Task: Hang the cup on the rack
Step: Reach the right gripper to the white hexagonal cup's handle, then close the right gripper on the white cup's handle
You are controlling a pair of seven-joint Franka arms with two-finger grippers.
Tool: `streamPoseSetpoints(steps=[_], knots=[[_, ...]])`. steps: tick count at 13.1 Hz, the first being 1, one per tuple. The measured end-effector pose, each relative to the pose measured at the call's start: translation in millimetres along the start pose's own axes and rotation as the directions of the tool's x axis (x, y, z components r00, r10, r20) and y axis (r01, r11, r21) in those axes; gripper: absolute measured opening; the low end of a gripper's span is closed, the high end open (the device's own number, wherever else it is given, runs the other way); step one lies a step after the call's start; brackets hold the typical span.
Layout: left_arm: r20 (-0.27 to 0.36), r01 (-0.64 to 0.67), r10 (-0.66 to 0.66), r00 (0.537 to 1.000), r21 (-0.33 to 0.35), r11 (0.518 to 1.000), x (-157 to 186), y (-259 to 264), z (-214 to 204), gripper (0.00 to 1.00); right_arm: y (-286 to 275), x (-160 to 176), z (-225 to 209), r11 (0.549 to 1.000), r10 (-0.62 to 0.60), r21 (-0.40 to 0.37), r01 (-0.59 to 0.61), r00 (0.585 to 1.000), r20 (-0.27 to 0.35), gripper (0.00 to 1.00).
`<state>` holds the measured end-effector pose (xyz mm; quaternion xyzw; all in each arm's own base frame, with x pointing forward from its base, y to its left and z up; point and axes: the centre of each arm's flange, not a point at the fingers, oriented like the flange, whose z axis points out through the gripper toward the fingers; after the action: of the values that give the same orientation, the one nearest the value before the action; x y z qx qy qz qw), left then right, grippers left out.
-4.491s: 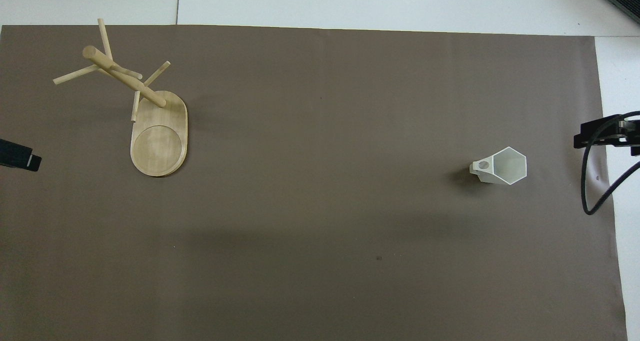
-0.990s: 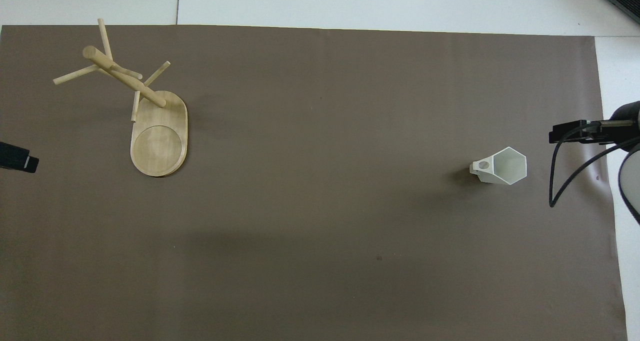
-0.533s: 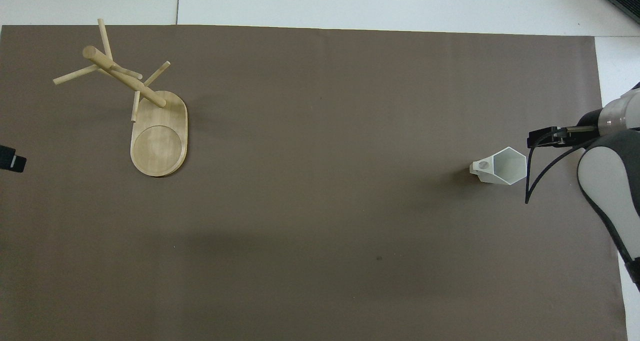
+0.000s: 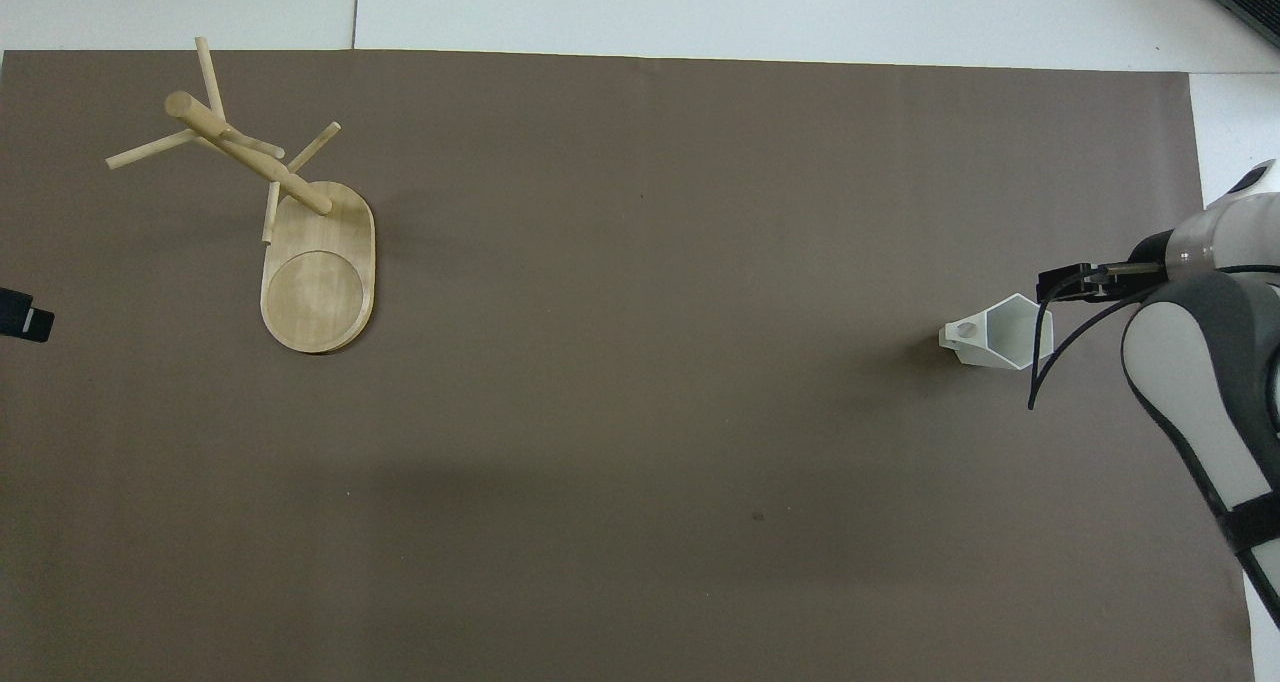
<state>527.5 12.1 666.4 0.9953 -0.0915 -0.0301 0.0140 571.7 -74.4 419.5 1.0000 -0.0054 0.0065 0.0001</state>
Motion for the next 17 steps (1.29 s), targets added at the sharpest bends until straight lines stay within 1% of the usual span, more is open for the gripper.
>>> streamPoseSetpoints(steps=[3,6,17], knots=[[0.0,0.0,0.0,1.0,0.0,1.0,-0.1,-0.2,0.0,1.0,0.1,-1.0,16.4,1.0,0.0,-0.003,0.0,1.0,-0.028,1.0],[0.001,0.0,0.0,1.0,0.0,1.0,0.0,-0.2,0.5,1.0,1.2,-2.9,24.5,1.0,0.003,-0.005,-0.003,0.999,-0.039,1.0],[0.003,0.0,0.0,1.0,-0.001,1.0,0.1,-0.2,1.5,1.0,1.1,-12.7,43.3,1.0,0.005,-0.001,-0.005,1.0,-0.01,1.0]])
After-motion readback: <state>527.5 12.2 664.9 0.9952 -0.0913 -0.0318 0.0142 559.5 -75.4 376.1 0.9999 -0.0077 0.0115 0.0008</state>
